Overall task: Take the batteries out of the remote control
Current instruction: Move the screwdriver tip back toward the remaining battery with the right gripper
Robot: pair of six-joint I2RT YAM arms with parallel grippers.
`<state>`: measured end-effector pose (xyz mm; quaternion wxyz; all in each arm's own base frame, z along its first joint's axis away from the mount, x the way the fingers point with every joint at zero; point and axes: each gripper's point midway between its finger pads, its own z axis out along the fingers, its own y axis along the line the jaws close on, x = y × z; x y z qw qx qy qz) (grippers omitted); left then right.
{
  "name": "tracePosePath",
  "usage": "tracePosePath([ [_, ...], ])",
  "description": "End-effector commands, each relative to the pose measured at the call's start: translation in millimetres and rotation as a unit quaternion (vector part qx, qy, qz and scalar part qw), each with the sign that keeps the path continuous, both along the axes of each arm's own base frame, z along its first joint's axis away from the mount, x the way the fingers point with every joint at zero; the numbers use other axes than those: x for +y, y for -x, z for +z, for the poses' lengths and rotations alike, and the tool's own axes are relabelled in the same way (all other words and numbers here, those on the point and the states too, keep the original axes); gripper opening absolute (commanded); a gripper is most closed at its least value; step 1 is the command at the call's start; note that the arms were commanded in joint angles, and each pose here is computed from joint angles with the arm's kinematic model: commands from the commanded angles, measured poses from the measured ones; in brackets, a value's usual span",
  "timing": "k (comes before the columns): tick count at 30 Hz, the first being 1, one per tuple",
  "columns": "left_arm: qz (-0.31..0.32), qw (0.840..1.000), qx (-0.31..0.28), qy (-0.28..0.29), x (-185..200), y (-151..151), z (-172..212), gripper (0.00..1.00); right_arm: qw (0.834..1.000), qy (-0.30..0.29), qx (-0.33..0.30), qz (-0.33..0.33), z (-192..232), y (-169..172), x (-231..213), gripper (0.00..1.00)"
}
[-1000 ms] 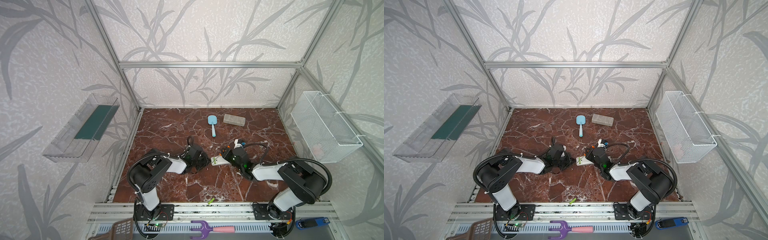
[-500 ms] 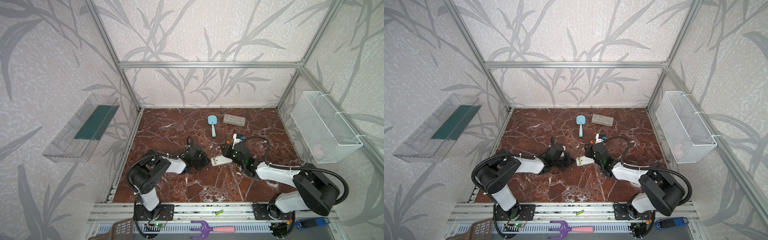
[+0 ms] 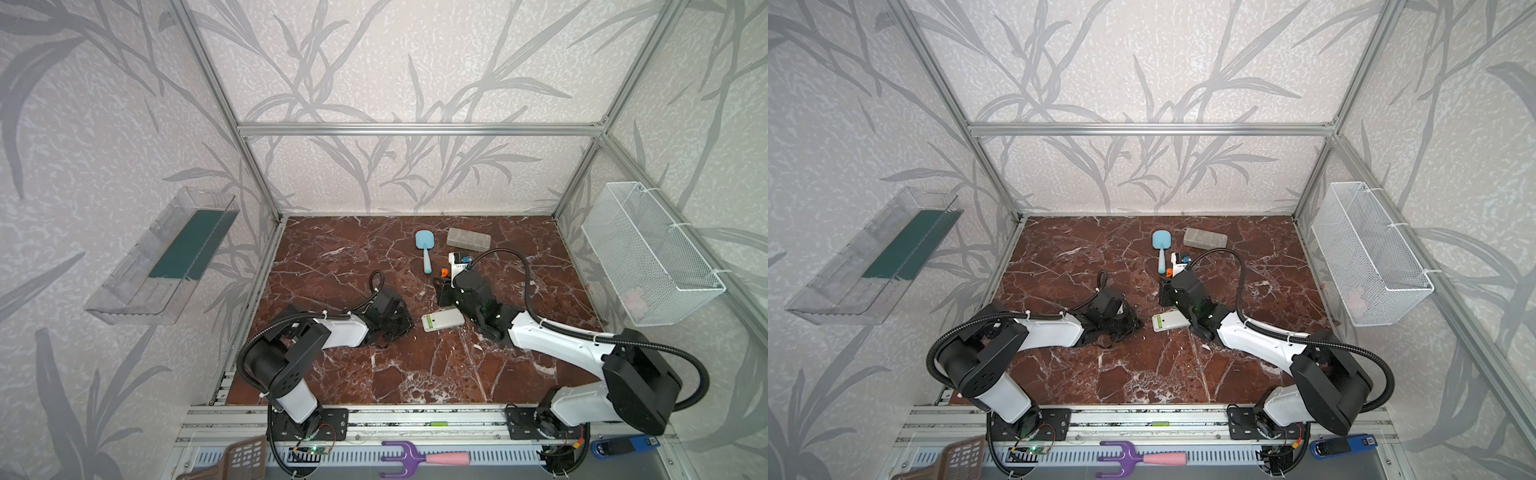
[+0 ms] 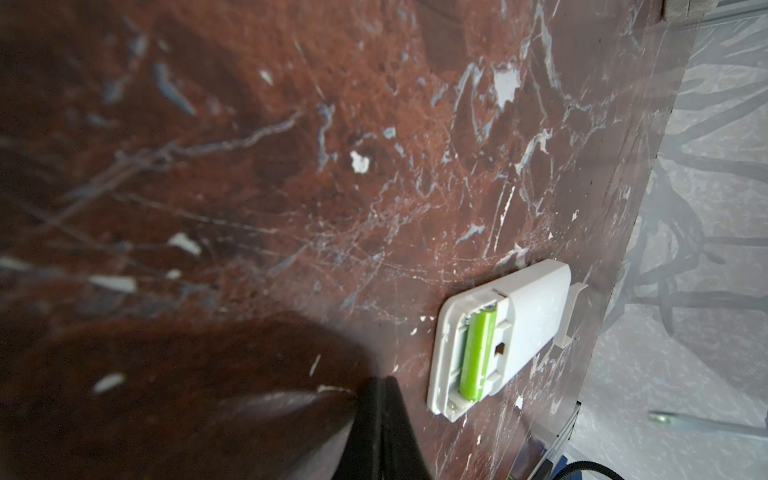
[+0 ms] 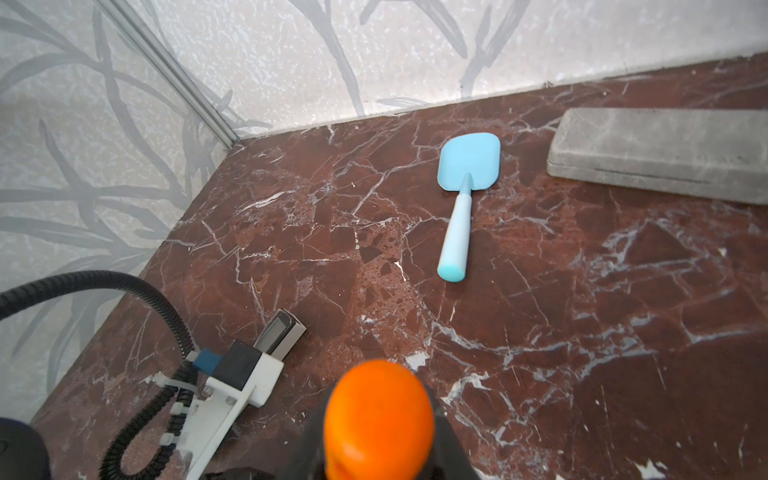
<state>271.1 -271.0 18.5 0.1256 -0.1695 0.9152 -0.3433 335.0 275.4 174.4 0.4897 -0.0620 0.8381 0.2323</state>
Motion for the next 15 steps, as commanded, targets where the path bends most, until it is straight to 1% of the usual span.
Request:
tracePosePath([
  [1, -0.004, 1.0, -0.006, 0.0, -6, -1, 7, 0.07, 0.996, 0.076, -0.025, 0.025, -4, 0, 12, 0.0],
  [9, -0.004, 0.999, -0.012, 0.031, -21, -2, 18, 0.07, 0.987, 0.147, -0.043, 0.053, -18, 4, 28, 0.0],
  [15, -0.002, 0.999, -0.014, 0.045, -26, -4, 24, 0.07, 0.983, 0.165, -0.042, 0.063, -27, 5, 31, 0.0],
])
